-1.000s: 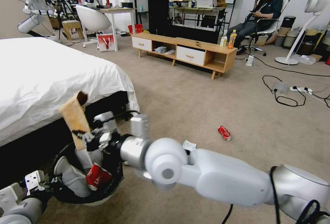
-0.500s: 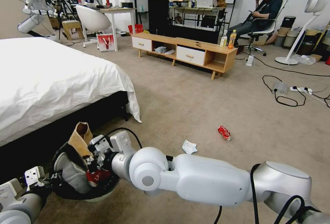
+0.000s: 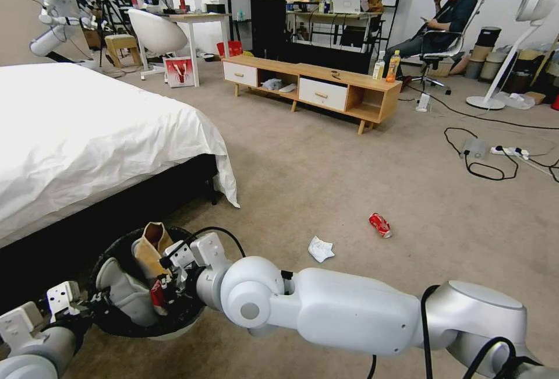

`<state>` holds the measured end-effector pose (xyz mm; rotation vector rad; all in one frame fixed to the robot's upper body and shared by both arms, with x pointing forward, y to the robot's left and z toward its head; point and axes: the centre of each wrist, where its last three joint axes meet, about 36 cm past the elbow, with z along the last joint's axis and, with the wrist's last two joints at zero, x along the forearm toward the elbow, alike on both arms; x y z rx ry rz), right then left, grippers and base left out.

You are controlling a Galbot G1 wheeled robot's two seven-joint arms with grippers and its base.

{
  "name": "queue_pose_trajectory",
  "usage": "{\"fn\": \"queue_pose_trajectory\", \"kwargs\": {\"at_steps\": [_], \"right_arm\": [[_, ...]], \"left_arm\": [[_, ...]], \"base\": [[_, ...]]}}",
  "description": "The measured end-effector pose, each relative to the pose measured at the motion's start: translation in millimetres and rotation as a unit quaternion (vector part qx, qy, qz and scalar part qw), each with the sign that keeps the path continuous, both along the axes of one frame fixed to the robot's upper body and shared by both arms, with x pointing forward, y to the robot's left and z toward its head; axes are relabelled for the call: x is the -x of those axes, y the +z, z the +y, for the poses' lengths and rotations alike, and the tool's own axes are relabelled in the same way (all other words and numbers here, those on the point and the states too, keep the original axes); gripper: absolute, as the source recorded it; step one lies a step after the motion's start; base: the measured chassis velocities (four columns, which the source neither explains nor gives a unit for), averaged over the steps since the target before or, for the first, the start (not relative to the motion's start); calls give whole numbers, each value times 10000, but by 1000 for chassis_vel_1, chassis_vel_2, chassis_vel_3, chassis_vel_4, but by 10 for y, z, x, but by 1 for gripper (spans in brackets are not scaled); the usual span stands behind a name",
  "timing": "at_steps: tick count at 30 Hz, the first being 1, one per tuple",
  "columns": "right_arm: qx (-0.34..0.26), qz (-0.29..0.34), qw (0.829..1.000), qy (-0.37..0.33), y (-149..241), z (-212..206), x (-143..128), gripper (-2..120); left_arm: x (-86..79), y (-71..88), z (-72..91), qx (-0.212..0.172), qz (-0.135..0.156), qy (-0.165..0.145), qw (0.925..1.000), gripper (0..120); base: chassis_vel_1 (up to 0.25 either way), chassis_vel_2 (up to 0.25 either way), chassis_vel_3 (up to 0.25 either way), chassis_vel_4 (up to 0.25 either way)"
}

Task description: Pick up the trash bin and place the garbage on the floor into it.

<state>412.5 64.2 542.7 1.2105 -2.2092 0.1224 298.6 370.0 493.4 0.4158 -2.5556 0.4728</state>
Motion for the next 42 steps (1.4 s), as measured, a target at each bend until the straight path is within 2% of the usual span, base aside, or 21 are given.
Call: {"fn": "queue_pose_trajectory", "kwargs": {"at_steps": [15, 29, 30, 31, 33, 35, 36, 38, 42], "right_arm": [[388, 189, 9988, -242, -401, 53, -189, 0], [526, 237, 9977, -358, -518, 19, -226, 0], [509, 225, 9978, -355, -501, 12, -219, 5], [509, 225, 9978, -355, -501, 12, -219, 5], [464, 179, 9981, -365, -448, 2, -208, 19], [456, 166, 9981, -367, -435, -1, -208, 20], [426, 124, 9983, -369, -391, -8, -204, 29], [404, 101, 9985, -369, -363, -13, -202, 32], [344, 12, 9987, -367, -261, -20, -199, 50]], "left_arm": [[-4, -47, -49, 37, 34, -42, 10000, 3], [-22, -116, -86, 72, 75, -65, 9999, 3], [-22, -122, -87, 73, 80, -64, 9999, 3], [-22, -122, -87, 73, 80, -64, 9999, 3], [-25, -135, -81, 67, 100, -52, 9999, 3], [-26, -138, -80, 65, 103, -49, 9999, 3], [-27, -141, -79, 65, 108, -48, 9999, 3], [-27, -142, -78, 62, 110, -46, 9999, 3], [-26, -147, -76, 56, 120, -42, 9999, 3]], "base": [[0, 0, 0, 0], [0, 0, 0, 0], [0, 0, 0, 0], [0, 0, 0, 0], [0, 0, 0, 0], [0, 0, 0, 0], [0, 0, 0, 0], [0, 0, 0, 0], [0, 0, 0, 0]]}}
